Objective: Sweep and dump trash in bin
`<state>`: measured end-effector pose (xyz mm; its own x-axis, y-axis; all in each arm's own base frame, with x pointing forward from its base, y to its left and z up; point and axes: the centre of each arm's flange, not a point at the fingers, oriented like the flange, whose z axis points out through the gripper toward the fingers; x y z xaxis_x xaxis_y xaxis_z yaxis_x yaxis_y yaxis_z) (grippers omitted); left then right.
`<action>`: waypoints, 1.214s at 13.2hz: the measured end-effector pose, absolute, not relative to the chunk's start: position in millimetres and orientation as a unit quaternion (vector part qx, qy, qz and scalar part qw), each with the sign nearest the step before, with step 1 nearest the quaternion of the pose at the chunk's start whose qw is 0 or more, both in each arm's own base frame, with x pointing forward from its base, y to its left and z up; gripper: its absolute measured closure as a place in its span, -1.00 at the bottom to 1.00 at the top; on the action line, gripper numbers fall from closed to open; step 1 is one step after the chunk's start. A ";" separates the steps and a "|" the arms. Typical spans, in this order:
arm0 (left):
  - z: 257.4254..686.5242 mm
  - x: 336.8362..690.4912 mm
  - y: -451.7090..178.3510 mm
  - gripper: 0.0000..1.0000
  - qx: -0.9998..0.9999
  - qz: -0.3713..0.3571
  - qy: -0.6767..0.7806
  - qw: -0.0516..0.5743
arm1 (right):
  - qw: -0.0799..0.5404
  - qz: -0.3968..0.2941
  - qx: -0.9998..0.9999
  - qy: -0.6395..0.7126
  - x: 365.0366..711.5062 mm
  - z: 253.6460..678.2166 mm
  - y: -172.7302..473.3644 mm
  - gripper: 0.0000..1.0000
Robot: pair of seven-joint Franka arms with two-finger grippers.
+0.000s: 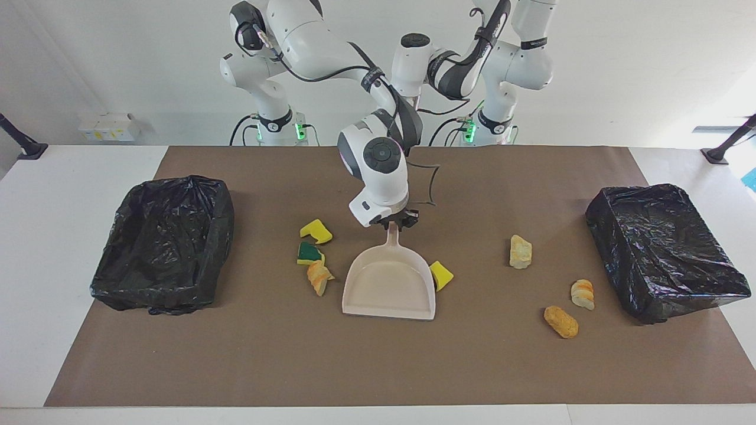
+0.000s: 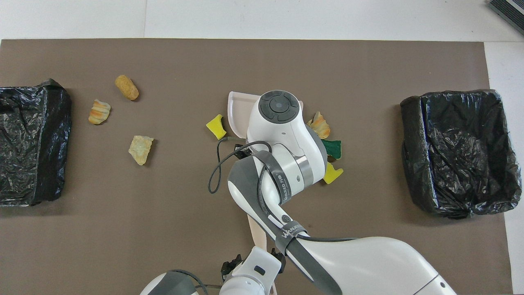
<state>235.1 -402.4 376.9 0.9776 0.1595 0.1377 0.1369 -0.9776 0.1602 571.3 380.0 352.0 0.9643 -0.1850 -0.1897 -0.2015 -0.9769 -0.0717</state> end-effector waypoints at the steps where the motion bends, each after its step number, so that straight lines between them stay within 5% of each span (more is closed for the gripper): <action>1: 375.2 234.3 -408.1 -1.00 0.992 0.075 0.076 0.067 | 0.046 0.091 -0.990 0.095 573.1 352.0 377.1 0.37; 5: 352.2 229.1 -421.8 -1.00 0.995 0.063 0.069 0.044 | 0.049 0.086 -0.991 0.087 574.9 358.9 375.4 0.37; 9: 342.4 214.9 -430.7 -0.88 0.995 0.054 0.076 0.040 | 0.076 0.048 -0.996 -0.003 579.4 422.3 353.6 0.37; 11: 342.0 211.5 -432.7 -0.41 0.994 0.053 0.082 0.040 | 0.080 0.040 -0.994 -0.069 588.2 459.6 308.2 0.37; 13: 342.0 211.2 -432.9 -0.28 0.994 0.053 0.089 0.041 | 0.069 0.042 -0.989 -0.127 598.5 477.7 256.7 0.37; 16: 341.3 211.2 -432.8 0.49 0.993 0.052 0.095 0.040 | 0.037 0.045 -0.977 -0.207 613.1 480.1 197.3 0.37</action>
